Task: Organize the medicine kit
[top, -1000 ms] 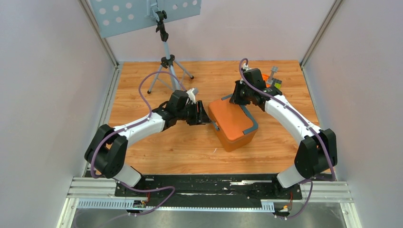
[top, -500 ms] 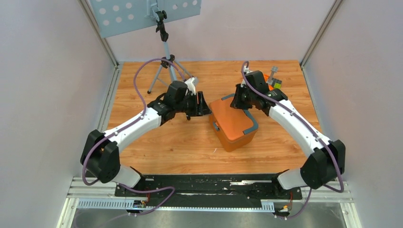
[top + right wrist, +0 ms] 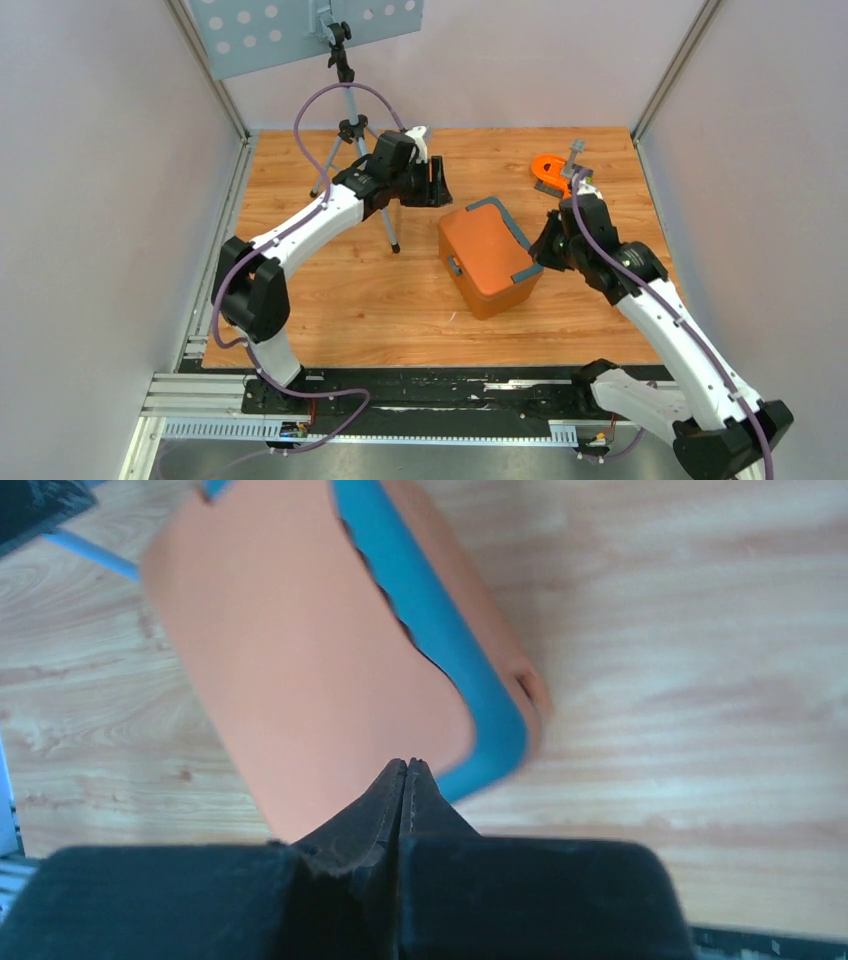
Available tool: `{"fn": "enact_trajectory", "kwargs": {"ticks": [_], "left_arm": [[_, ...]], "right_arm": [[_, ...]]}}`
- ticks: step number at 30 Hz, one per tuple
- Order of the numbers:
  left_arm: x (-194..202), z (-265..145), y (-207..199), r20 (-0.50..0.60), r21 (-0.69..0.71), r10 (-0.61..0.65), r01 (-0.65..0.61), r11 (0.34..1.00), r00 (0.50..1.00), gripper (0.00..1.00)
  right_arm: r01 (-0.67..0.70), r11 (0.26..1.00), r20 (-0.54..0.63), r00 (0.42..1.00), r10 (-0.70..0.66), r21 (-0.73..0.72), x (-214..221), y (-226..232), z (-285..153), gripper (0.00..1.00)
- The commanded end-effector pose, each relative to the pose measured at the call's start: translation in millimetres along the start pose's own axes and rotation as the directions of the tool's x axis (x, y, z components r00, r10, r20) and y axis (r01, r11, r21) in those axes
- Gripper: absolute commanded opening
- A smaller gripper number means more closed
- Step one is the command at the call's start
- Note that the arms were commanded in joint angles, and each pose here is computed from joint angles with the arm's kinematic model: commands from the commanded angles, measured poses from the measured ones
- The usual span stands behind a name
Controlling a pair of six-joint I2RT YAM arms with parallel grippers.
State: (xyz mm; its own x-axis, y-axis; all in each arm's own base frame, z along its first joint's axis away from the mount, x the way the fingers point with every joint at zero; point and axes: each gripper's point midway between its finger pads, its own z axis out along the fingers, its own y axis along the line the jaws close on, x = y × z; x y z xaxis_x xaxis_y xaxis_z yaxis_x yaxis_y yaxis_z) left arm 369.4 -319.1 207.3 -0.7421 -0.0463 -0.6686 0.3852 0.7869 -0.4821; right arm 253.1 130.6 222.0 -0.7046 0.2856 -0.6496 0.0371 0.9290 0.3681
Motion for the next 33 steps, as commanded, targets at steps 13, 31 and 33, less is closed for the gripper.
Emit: {"fn": "enact_trajectory", "kwargs": {"ticks": [13, 31, 33], "left_arm": [[27.1, 37.4, 7.6, -0.145, 0.02, 0.016, -0.013, 1.0, 0.989, 0.62], [98.2, -6.9, -34.3, -0.218, 0.087, 0.013, 0.006, 0.996, 0.976, 0.6], [100.5, -17.1, -32.2, -0.215, 0.064, 0.01, 0.004, 0.998, 0.977, 0.6]], "right_arm": [[-0.345, 0.938, -0.12, 0.93, 0.347, 0.035, 91.2, -32.5, 5.0, 0.0], [-0.166, 0.985, 0.062, 0.985, 0.162, 0.053, 5.1, -34.0, 47.3, 0.0], [-0.163, 0.984, 0.062, 0.985, 0.159, 0.07, -3.7, -43.7, 54.2, 0.0]]}}
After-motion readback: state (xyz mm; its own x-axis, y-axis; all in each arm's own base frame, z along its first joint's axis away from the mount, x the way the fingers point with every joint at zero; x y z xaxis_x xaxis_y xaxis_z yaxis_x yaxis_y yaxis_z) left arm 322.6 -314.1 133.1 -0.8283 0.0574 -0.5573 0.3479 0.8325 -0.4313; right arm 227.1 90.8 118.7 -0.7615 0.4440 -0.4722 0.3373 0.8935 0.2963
